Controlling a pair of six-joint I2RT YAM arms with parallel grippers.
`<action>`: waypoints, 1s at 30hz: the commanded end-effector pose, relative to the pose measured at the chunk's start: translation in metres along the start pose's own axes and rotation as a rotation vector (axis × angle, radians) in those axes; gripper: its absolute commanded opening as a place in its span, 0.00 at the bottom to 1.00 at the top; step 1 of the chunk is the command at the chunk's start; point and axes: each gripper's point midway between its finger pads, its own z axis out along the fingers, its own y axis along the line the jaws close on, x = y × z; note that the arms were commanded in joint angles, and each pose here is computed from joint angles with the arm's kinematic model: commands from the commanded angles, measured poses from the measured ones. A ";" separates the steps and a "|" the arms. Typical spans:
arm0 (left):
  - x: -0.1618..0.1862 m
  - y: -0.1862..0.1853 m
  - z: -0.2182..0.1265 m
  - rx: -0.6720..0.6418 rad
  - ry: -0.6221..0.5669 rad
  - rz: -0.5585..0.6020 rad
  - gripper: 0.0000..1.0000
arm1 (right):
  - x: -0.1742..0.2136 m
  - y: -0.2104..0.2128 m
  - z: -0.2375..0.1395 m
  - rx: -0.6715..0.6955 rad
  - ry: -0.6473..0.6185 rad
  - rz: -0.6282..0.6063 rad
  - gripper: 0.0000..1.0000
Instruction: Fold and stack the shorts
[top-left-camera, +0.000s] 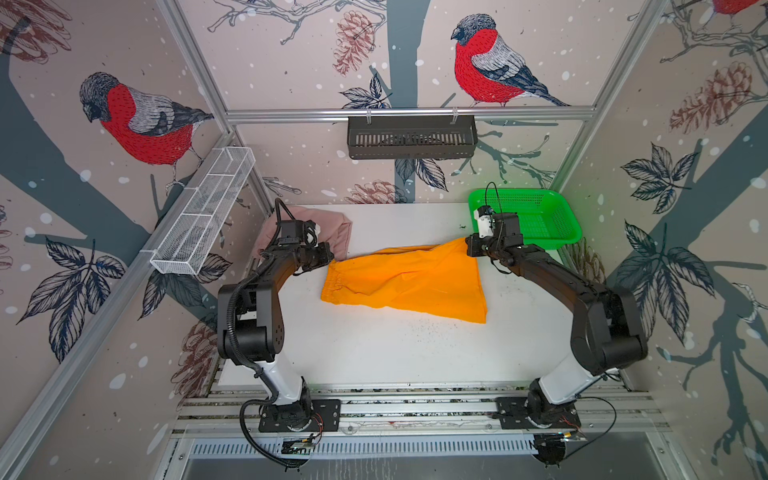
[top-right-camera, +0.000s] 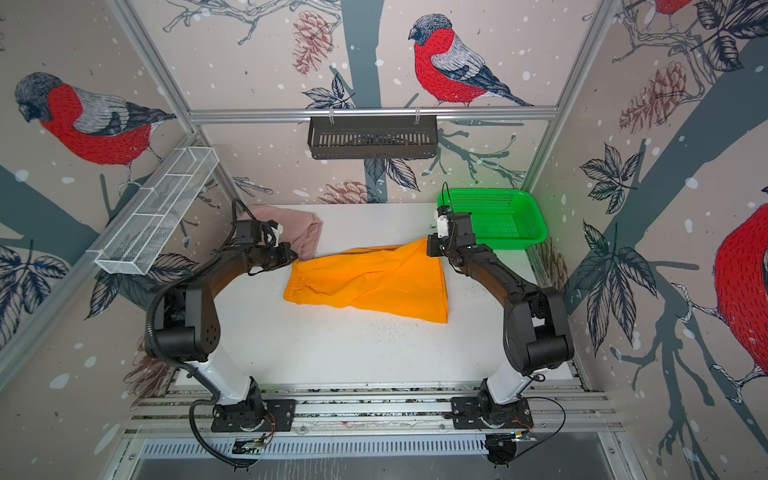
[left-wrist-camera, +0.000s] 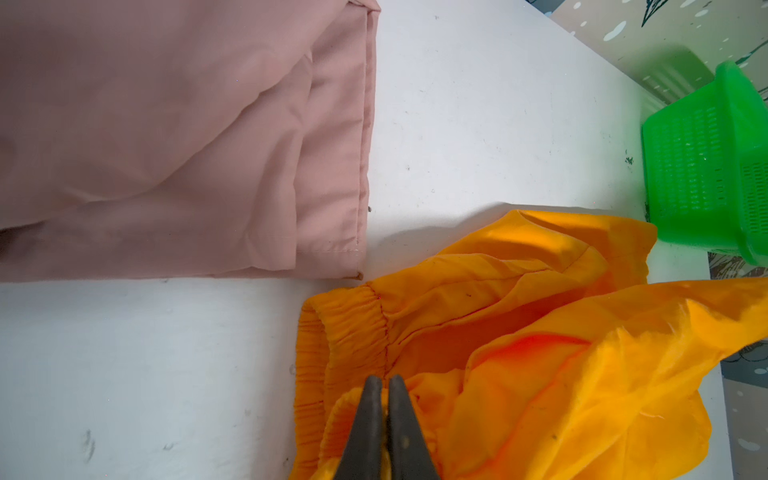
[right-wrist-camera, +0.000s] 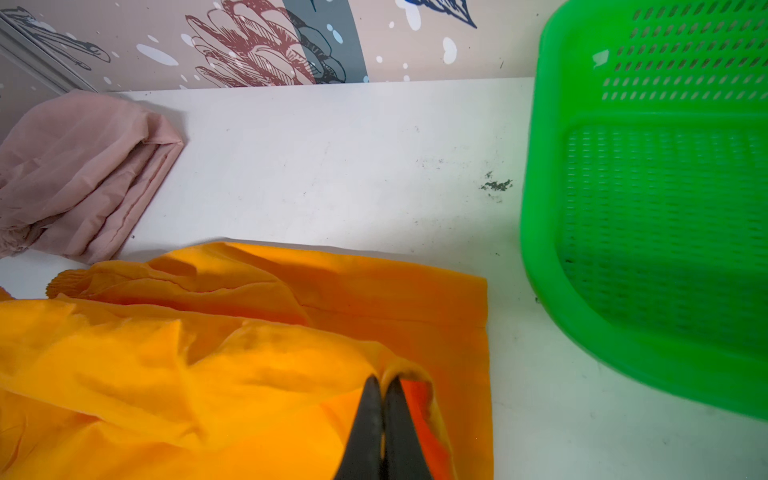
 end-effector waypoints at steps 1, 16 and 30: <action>-0.004 -0.003 -0.014 -0.026 -0.010 -0.016 0.00 | -0.013 -0.002 -0.021 0.085 -0.040 -0.008 0.01; -0.023 0.015 -0.001 -0.074 -0.005 -0.041 0.00 | -0.044 -0.009 -0.040 0.166 -0.107 -0.032 0.01; -0.021 0.026 0.033 -0.072 0.023 0.000 0.00 | -0.011 -0.053 0.083 0.176 0.069 -0.071 0.04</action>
